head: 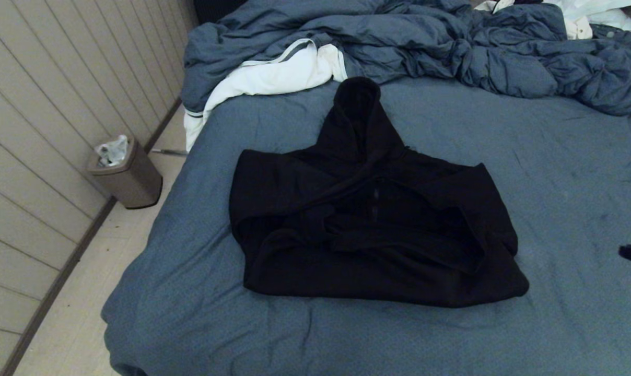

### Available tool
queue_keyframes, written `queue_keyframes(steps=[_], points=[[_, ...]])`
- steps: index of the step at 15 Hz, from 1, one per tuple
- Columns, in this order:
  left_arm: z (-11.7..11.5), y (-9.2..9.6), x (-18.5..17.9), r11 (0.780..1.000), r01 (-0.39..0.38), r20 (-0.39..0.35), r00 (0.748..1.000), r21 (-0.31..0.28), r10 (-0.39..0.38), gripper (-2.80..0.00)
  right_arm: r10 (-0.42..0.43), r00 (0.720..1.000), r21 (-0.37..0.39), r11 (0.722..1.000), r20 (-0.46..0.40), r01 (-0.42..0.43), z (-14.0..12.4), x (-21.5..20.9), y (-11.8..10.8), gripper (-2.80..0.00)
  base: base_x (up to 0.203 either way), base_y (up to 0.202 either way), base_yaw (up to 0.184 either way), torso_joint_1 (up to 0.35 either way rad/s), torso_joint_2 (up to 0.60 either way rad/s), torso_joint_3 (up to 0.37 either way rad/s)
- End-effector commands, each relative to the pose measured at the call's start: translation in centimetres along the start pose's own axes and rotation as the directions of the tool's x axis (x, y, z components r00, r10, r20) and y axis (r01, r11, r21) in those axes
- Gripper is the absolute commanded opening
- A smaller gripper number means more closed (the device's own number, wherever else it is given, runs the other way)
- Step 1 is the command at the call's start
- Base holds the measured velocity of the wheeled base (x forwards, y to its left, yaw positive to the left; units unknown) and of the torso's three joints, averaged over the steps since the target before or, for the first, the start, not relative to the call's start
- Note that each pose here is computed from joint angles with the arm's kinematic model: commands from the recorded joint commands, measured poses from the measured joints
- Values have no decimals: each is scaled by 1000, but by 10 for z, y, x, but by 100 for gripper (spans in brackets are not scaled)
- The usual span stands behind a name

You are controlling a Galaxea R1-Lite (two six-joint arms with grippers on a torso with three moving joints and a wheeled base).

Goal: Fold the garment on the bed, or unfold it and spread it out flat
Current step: Fold the black sweatshirt

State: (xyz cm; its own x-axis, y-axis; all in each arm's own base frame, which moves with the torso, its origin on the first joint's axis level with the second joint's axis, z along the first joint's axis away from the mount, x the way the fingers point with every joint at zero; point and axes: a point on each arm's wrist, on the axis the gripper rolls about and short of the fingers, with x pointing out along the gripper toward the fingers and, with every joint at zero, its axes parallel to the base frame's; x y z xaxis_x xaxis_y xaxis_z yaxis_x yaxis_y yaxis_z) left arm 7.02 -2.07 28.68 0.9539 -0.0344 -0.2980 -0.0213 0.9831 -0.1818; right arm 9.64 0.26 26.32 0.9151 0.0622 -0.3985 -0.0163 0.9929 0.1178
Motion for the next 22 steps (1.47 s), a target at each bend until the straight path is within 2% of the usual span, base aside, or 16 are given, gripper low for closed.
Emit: queue_keyframes(steps=[1, 2, 4, 7, 10, 11, 12, 17, 19, 22], points=[[-6, -31, 44, 997, 68, -167, 984, 42, -60, -280, -16, 986, 13, 1000, -164, 19, 9, 54, -2, -280, 0, 0, 0, 0, 0, 0], [-12, -49, 58, 993, 112, -229, 968, 46, -98, -280, -20, 980, 18, 1000, -198, 24, 14, 69, -2, -280, 0, 0, 0, 0, 0, 0], [-20, -85, 82, 988, 149, -307, 943, 50, -127, -280, -27, 967, 26, 999, -255, 34, 19, 93, -3, -280, 0, 0, 0, 0, 0, 0], [-12, -134, 105, 980, 199, -318, 930, 18, -183, -280, -31, 952, 28, 999, -305, 41, 15, 107, -5, -280, 0, 0, 0, 0, 0, 0], [-16, -174, 129, 973, 228, -346, 915, 22, -206, -280, -40, 941, 22, 998, -336, 50, 13, 119, -9, -280, 0, 0, 0, 0, 0, 0], [-19, -186, 135, 971, 239, -355, 910, 21, -216, -241, -39, 941, 14, 999, -337, 46, 13, 119, -9, -280, 0, 0, 0, 0, 0, 0], [-21, -196, 139, 968, 250, -363, 904, 23, -225, 0, -38, 941, 11, 999, -336, 44, 13, 119, -9, -280, 0, 0, 0, 0, 0, 0], [-24, -221, 143, 952, 305, -368, 887, 16, -278, 0, -40, 941, -35, 999, -335, 30, 14, 119, -9, -280, 0, 0, 0, 0, 0, 0], [-36, -238, 152, 948, 316, -393, 876, 34, -279, 0, -43, 943, -34, 999, -330, 33, 18, 123, -10, -280, 0, 0, 0, 0, 0, 0], [-67, -265, 164, 941, 332, -449, 852, 65, -269, 0, -53, 946, -31, 998, -318, 45, 24, 127, -12, -280, 0, 0, 0, 0, 0, 0]])
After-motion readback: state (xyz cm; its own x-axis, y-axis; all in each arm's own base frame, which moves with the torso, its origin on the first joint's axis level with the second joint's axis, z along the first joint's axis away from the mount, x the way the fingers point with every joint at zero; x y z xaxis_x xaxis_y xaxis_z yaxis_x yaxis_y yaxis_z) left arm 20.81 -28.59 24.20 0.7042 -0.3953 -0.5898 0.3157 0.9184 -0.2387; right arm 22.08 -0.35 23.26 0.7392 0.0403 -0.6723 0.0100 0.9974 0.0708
